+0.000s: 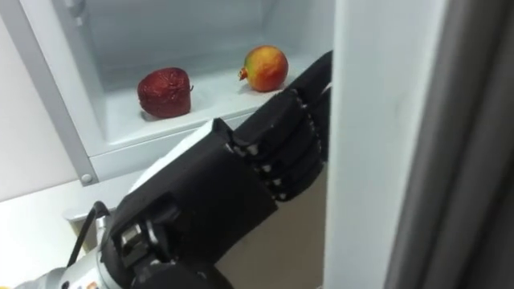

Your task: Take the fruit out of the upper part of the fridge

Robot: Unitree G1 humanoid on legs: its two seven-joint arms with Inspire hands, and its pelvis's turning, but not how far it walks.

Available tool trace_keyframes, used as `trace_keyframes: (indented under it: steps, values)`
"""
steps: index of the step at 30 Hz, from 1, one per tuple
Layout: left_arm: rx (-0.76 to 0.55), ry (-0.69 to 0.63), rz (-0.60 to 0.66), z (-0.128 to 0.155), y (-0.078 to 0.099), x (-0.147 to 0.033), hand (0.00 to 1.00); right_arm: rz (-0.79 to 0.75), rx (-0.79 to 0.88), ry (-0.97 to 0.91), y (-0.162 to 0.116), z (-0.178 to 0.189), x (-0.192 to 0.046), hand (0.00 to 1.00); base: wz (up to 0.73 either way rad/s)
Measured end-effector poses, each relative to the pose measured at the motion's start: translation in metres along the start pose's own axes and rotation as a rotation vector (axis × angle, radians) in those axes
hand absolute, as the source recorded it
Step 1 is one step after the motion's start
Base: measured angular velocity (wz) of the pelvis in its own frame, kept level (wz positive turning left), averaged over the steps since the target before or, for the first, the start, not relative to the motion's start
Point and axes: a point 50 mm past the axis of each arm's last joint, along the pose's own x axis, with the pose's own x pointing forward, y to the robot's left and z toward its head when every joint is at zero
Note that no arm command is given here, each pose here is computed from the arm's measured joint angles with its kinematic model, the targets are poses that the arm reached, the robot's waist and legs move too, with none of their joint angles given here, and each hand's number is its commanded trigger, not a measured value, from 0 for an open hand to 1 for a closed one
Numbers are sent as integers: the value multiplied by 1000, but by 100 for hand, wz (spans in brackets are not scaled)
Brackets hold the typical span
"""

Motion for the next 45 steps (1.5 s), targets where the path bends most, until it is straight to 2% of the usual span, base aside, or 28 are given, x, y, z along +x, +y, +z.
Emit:
trace_keyframes:
  steps: [19, 28, 37, 45]
  values:
    - [-27, -7, -43, -3, -7, 7, 0, 7, -2, 4, -1, 0, 0, 0, -3]
    - [-55, -32, -119, -2, -12, 21, 0, 3, 15, -16, -3, 7, 0, 0, -6]
    - [-86, -32, -116, -3, -10, 21, 0, -8, 35, -33, -9, 11, 0, 0, -5]
    - [-88, -29, -111, -4, -9, 21, 0, 10, 37, 14, -10, -1, 0, 0, -1]
